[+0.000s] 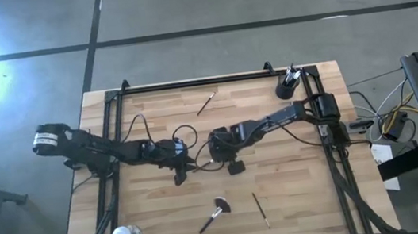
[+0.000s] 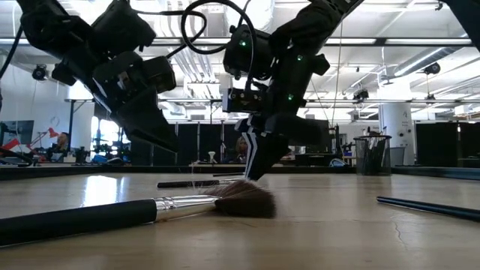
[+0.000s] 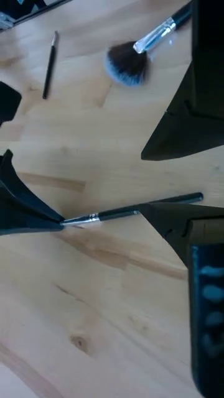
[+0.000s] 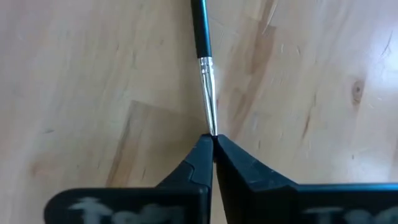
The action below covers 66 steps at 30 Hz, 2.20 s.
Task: Put items in baskets/containers
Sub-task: Put the foundation brush into the pen holder
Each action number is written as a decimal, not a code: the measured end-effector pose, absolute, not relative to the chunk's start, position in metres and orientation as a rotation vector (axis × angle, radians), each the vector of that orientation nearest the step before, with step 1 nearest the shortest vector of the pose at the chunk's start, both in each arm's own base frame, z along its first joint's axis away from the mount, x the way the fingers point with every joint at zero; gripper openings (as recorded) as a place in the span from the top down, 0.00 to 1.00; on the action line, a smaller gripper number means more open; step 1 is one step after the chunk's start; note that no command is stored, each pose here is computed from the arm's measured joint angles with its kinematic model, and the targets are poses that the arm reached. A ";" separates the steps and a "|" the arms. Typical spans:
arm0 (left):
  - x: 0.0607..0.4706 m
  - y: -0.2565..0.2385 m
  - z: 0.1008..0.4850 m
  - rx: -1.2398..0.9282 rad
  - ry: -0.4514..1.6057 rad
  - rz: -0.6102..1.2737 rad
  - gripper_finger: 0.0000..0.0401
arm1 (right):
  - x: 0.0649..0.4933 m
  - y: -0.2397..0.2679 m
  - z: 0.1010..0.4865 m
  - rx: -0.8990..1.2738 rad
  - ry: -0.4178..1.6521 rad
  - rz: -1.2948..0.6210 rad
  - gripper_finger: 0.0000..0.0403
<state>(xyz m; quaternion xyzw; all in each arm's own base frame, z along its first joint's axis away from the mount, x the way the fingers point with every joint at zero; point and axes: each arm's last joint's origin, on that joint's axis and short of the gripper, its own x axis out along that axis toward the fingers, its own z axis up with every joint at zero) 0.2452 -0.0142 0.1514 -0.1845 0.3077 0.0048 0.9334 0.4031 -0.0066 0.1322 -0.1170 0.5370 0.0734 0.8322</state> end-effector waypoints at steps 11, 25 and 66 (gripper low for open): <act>0.253 -0.013 0.162 -0.388 0.710 0.065 0.72 | 0.414 0.034 0.157 -0.507 1.065 0.129 0.98; 0.254 -0.015 0.164 -0.412 0.717 0.010 0.72 | 0.424 0.045 0.179 -0.631 1.022 0.063 0.98; 0.272 -0.016 0.177 -0.153 -0.025 -0.171 0.95 | 0.326 0.043 0.198 0.051 -0.004 -0.075 0.53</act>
